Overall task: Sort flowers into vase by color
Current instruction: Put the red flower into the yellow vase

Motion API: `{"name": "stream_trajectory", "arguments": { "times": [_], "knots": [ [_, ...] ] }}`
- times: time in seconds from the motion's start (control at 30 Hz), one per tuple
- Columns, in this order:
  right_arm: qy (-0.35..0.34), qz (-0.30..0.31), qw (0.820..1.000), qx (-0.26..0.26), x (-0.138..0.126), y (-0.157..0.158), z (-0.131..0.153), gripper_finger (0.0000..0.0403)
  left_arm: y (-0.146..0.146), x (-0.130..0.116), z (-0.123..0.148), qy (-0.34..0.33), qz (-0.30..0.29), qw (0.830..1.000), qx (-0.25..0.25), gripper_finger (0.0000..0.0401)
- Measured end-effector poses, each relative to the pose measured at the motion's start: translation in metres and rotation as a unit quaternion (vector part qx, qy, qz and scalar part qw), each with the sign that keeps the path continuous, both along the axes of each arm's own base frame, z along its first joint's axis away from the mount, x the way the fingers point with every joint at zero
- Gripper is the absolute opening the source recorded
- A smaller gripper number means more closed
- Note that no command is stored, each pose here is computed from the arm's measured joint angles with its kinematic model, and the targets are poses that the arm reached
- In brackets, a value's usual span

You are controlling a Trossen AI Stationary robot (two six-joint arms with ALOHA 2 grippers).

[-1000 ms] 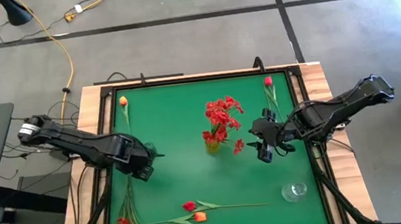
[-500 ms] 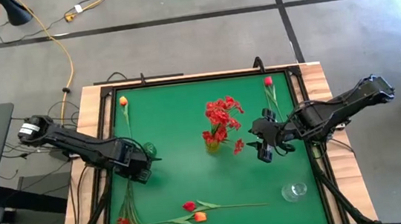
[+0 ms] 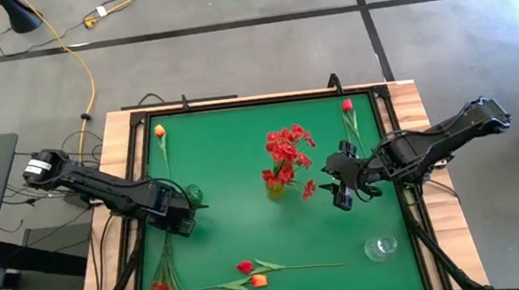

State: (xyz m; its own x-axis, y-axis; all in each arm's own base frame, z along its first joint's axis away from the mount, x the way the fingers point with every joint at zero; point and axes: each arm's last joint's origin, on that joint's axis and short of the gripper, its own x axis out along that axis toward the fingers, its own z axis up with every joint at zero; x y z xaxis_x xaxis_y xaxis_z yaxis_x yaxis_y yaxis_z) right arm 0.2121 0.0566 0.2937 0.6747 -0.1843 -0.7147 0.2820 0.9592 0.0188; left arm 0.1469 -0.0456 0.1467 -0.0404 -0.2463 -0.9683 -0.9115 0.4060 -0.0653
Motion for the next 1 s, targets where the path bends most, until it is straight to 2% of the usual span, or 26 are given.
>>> {"name": "stream_trajectory", "arguments": {
  "times": [0.6, 1.0],
  "knots": [
    [0.0, 0.0, 1.0, -0.001, -0.0001, 0.0, 0.0, 0.0255, 0.0011, -0.0042, -0.0095, 0.0, 0.013, 1.0, -0.003, 0.0143],
    [0.001, -0.001, 1.0, -0.002, -0.0001, -0.0001, -0.0001, 0.0255, 0.0013, -0.0045, -0.0101, 0.0, 0.013, 1.0, 0.001, 0.0059]
  ]
}}
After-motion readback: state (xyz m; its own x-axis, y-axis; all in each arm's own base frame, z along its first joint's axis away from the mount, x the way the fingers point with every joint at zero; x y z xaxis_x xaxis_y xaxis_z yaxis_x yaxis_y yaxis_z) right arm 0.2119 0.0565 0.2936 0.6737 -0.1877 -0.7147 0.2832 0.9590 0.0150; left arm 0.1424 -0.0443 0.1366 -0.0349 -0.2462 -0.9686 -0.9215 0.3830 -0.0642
